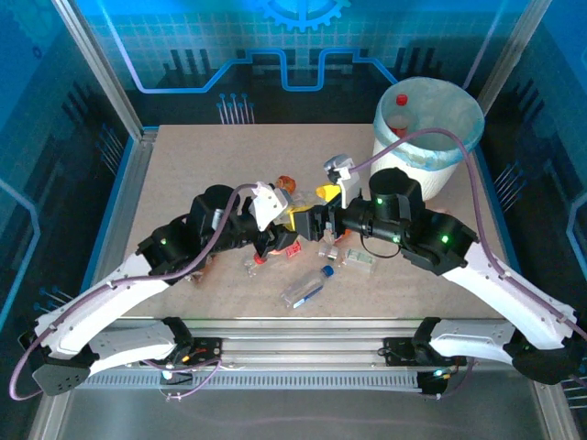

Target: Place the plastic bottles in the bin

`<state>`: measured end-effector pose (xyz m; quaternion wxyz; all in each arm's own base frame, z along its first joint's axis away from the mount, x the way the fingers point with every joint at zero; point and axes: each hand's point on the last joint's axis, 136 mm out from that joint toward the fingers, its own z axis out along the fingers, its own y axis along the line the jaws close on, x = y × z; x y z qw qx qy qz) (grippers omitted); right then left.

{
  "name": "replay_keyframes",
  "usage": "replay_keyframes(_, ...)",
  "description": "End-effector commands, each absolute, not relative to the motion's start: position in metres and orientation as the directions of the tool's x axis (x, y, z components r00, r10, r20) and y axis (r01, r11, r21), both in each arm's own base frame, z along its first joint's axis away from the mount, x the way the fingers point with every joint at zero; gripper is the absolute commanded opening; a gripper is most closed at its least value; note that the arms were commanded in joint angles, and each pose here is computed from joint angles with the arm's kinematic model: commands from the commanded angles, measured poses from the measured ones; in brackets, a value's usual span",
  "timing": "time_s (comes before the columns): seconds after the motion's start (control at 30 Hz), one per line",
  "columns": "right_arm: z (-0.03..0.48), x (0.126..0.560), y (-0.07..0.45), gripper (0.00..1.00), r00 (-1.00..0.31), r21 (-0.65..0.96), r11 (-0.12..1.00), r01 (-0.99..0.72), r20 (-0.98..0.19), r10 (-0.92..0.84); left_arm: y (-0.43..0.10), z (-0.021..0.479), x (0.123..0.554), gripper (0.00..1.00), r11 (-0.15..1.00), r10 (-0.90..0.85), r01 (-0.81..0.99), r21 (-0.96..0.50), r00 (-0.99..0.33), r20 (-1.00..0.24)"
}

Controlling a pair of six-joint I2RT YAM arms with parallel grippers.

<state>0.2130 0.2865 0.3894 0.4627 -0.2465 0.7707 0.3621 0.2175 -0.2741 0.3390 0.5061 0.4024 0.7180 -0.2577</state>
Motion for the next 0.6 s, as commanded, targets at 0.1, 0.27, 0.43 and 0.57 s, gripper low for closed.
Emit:
replay_keyframes(0.1,0.376,0.229,0.271,0.97,-0.49,0.343,0.709,-0.616,-0.872,-0.005,-0.284,0.369,0.202,0.47,0.484,0.239,0.873,0.065,-0.061,-0.969)
replay_keyframes(0.27,0.381,0.216,0.284,0.94,-0.493,0.391,0.606,-0.692,-0.87,-0.001,-0.287,0.373,0.199,0.47,0.474,0.212,0.879,0.059,-0.049,-0.976)
replay_keyframes(0.43,0.382,0.2,0.303,0.82,-0.519,0.438,0.481,-0.759,-0.854,-0.042,-0.29,0.38,0.197,0.47,0.47,0.19,0.881,0.053,-0.043,-0.981)
replay_keyframes(0.57,0.379,0.204,0.297,0.65,-0.527,0.427,0.523,-0.738,-0.849,-0.05,-0.29,0.387,0.2,0.47,0.48,0.176,0.876,0.052,-0.038,-0.984)
